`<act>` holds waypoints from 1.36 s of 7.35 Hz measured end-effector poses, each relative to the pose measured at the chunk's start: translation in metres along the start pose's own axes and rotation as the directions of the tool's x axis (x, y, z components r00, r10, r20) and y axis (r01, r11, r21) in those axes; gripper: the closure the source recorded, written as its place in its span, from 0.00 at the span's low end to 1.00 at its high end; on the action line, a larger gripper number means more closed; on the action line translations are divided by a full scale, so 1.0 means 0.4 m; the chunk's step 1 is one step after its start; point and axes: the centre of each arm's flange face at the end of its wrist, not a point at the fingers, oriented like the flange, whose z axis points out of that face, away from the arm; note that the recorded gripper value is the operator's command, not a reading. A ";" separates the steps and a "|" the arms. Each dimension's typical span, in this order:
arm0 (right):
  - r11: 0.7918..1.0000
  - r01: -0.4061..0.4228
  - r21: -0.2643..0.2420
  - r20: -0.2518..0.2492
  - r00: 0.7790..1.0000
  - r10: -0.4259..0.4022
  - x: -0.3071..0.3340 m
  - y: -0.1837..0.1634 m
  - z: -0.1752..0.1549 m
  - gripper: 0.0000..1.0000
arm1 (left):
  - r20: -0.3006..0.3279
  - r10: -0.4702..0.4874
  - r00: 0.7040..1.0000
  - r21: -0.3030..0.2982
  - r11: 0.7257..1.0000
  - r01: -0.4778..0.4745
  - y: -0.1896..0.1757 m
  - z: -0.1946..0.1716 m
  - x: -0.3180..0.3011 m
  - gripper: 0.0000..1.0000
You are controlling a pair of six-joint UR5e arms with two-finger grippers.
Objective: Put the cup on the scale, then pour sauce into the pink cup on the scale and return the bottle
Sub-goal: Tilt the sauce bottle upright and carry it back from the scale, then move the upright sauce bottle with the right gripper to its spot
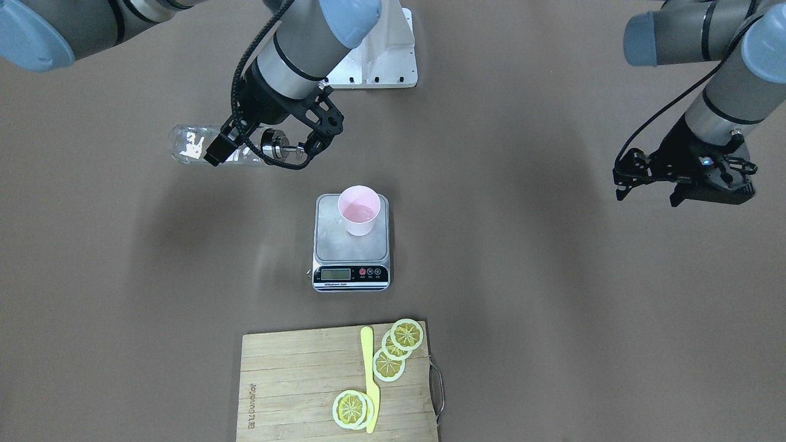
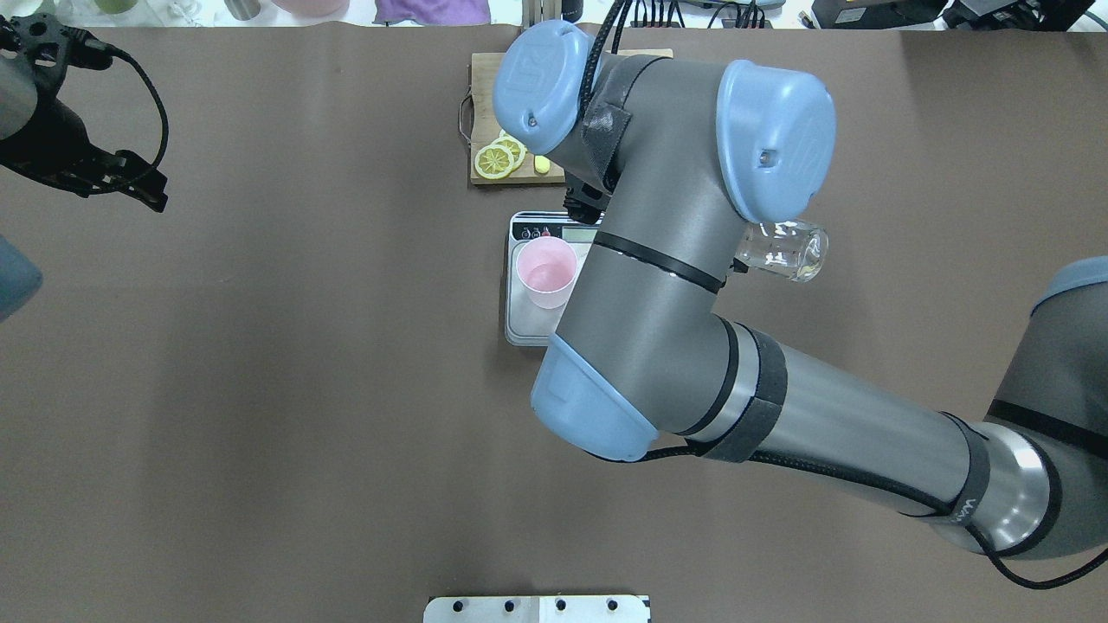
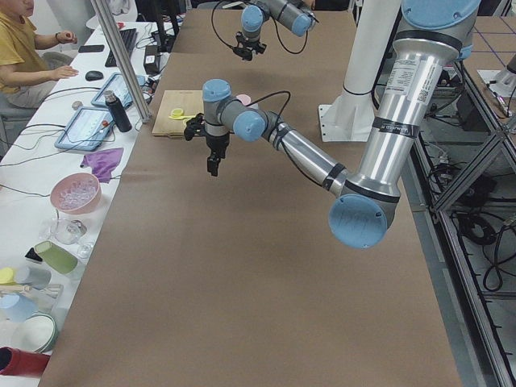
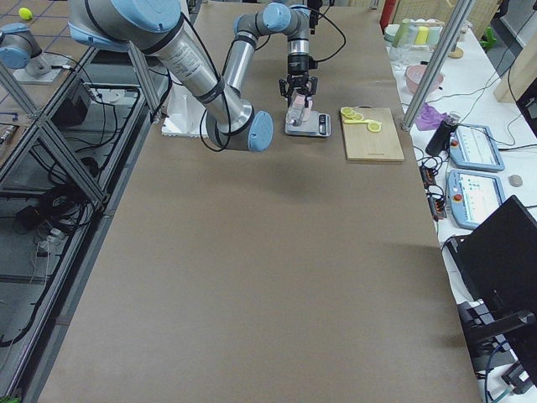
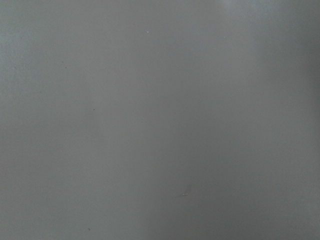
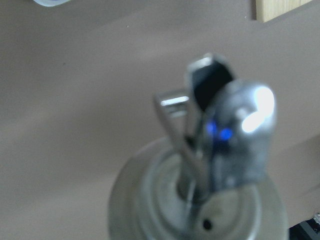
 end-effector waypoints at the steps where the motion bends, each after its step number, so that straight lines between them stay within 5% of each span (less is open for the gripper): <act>1: 0.999 -0.015 0.043 0.022 1.000 0.014 0.013 0.015 -0.007 0.44 | 0.000 0.000 1.000 0.000 1.000 0.000 0.000 0.000 0.000 0.07; 5: 0.963 -0.114 0.242 0.145 0.986 0.081 0.105 0.200 0.053 0.43 | 0.000 0.004 1.000 0.003 1.000 -0.004 -0.002 -0.001 0.003 0.07; 10: 0.894 -0.238 0.379 0.314 0.942 0.118 0.217 0.397 0.174 0.43 | 0.002 0.012 1.000 0.016 1.000 -0.012 -0.006 -0.008 0.010 0.07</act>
